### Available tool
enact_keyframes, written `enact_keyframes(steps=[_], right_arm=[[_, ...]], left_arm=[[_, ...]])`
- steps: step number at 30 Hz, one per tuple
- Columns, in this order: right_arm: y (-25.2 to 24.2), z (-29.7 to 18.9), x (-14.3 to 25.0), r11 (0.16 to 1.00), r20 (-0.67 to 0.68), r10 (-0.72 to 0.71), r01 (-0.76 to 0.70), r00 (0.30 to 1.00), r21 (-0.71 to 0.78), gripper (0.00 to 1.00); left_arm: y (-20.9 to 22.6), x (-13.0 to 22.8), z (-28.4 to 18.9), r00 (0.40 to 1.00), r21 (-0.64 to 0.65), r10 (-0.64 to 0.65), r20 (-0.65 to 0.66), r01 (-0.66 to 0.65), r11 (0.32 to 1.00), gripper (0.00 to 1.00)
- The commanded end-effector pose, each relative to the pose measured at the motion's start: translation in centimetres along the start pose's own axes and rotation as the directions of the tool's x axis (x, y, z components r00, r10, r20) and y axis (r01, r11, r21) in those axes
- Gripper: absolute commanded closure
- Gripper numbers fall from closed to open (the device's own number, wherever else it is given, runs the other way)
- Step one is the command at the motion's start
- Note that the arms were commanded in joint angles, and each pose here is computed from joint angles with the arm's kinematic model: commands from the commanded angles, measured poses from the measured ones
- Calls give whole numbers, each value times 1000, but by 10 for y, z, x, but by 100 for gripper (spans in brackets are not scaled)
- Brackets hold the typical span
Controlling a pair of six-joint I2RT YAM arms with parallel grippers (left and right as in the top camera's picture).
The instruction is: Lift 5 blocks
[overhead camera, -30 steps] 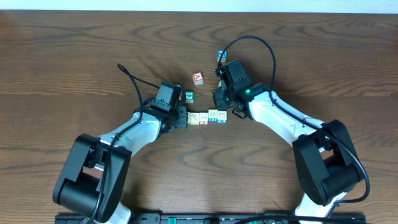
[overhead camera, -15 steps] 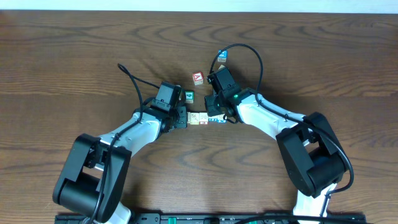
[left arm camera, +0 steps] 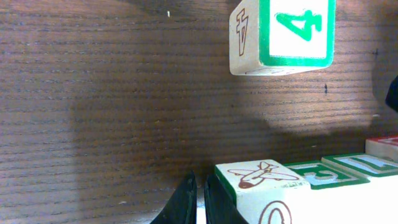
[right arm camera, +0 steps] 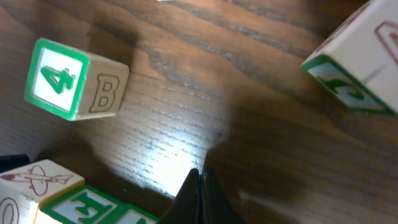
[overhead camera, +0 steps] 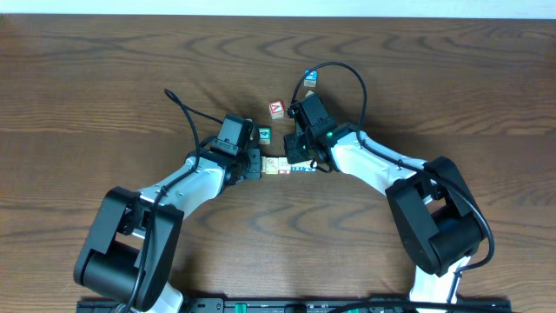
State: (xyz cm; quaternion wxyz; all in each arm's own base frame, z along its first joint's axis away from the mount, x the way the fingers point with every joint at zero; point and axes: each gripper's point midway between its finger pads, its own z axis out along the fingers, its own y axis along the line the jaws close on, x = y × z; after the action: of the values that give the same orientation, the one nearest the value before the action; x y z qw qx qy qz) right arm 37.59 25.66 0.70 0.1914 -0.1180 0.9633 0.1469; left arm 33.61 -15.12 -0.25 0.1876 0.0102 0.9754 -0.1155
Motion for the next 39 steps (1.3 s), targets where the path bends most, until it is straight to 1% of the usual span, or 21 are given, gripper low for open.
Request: enact_keyframes(steps=[1, 10, 12, 15, 18, 23, 28, 30, 34, 39], right_arm=[[4, -1, 1, 1000, -9, 14, -14, 1000, -13, 99], [4, -2, -1, 1000, 0, 17, -17, 1000, -11, 99], [2, -2, -7, 1000, 21, 19, -19, 1000, -11, 99], [-8, -8, -29, 999, 77, 37, -38, 996, 7, 99], [-23, -15, -42, 998, 90, 55, -58, 994, 32, 99], [-64, -29, -38, 982, 28, 119, -122, 992, 145, 99], [-98, -40, -13, 956, -65, 163, -141, 984, 257, 99], [-106, -44, -1, 948, -109, 184, -147, 977, 281, 99], [-101, -46, 16, 954, -181, 197, -146, 963, 263, 99], [-76, -43, 24, 979, -239, 161, -125, 957, 160, 99]], left_arm=[[18, 33, 16, 995, -61, -4, -104, -2, 998, 92], [18, 33, 16, 995, -61, -4, -104, -2, 998, 92], [18, 33, 16, 995, -61, -4, -104, -2, 998, 92], [18, 33, 16, 995, -61, -4, -104, -2, 998, 92], [18, 33, 16, 995, -61, -4, -104, -2, 998, 92], [18, 33, 16, 994, -61, -4, -105, -2, 998, 92], [18, 33, 16, 994, -61, -5, -106, -1, 998, 92], [17, 33, 16, 994, -61, -9, -105, 2, 998, 92], [17, 33, 16, 995, -61, -12, -104, 6, 998, 93], [17, 33, 16, 995, -61, -11, -104, 5, 998, 92]])
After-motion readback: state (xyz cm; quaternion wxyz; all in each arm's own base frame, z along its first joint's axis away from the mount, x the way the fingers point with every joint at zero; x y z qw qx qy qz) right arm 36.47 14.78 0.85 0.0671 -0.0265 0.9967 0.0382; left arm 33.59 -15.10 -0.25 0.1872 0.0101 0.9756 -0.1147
